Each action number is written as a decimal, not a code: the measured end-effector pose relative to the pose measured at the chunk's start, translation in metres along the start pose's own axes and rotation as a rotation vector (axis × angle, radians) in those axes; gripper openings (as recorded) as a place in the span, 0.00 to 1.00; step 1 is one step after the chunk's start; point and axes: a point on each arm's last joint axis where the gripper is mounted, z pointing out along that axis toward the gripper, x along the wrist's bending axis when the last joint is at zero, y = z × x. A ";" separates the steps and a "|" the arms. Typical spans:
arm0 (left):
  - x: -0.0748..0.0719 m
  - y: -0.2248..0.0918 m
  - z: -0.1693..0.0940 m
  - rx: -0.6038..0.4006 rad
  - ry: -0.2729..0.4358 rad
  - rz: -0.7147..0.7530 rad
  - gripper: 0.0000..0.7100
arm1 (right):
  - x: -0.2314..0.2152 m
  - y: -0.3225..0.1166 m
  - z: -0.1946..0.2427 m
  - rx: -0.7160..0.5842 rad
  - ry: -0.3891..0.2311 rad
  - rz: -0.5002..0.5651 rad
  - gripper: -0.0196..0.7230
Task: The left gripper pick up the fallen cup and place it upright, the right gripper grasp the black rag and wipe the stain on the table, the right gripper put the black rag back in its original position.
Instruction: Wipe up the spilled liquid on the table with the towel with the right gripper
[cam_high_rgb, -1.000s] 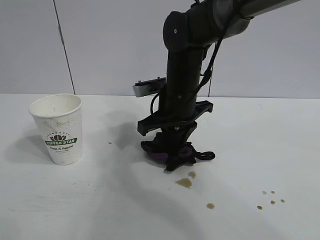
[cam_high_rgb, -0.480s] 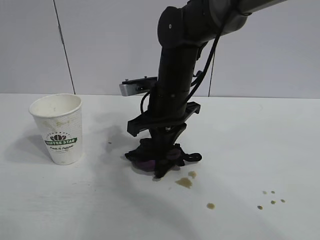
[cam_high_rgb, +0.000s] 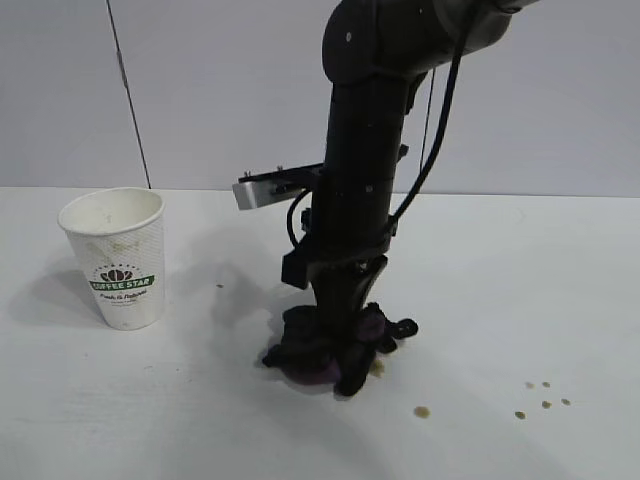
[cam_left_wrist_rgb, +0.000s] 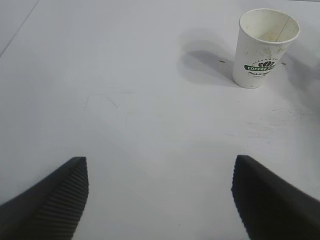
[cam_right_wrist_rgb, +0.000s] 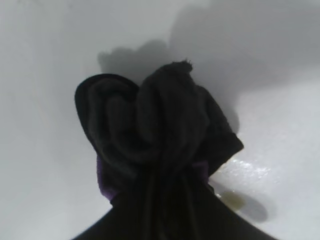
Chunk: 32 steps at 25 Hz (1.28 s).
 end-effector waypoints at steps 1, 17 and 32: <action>0.000 0.000 0.000 0.000 0.000 0.000 0.80 | 0.001 -0.005 0.009 0.023 0.014 0.002 0.11; 0.000 0.000 0.000 0.001 -0.001 0.000 0.80 | -0.015 -0.033 -0.004 -0.031 -0.289 0.138 0.11; 0.000 0.000 0.000 0.001 -0.001 0.000 0.80 | 0.004 -0.041 -0.017 -0.029 -0.092 0.117 0.11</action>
